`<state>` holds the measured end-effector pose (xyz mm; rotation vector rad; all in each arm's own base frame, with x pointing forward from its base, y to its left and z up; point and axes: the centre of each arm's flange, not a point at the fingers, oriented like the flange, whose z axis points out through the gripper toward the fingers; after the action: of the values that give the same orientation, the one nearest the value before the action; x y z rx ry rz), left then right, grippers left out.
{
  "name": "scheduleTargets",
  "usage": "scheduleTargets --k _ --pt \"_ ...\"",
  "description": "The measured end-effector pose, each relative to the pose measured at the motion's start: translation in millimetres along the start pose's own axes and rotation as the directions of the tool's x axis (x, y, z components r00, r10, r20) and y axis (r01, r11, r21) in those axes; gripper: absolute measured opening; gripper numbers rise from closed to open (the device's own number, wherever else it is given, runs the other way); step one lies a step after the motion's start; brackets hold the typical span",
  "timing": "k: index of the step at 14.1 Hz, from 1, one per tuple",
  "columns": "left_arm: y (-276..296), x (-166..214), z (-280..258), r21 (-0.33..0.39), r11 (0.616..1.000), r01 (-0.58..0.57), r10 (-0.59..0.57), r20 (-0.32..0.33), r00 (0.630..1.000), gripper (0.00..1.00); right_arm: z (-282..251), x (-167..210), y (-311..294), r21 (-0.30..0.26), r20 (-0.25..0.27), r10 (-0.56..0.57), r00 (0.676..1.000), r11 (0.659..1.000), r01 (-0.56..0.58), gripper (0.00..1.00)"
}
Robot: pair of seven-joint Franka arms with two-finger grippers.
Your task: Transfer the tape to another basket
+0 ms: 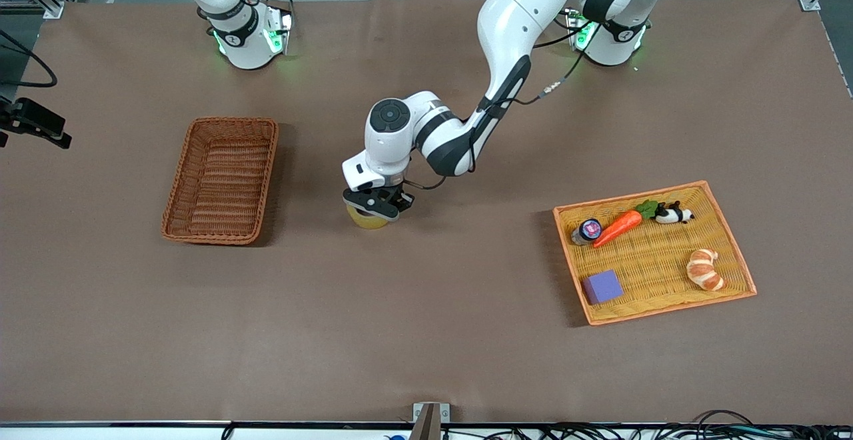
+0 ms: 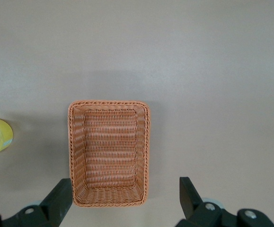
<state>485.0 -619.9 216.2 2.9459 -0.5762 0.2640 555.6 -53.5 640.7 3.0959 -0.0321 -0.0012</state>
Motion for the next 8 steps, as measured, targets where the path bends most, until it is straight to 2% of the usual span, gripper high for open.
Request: scheduleTargets --k 5,6,8 --pt "-8 9 -13 0.020 1.000 0.012 -0.013 0.021 1.000 0.96 2 1 -5 0.022 0.002 -0.007 1.000 1.000 0.007 1.00" --pt "-15 16 -27 0.032 0.999 0.023 -0.024 0.033 0.999 1.00 5 3 -11 0.032 0.002 -0.017 1.000 0.999 0.017 1.00" --pt "-37 36 -69 0.050 0.997 0.057 -0.058 0.023 0.998 1.00 25 12 -32 0.056 -0.017 -0.035 0.999 0.998 0.036 1.00"
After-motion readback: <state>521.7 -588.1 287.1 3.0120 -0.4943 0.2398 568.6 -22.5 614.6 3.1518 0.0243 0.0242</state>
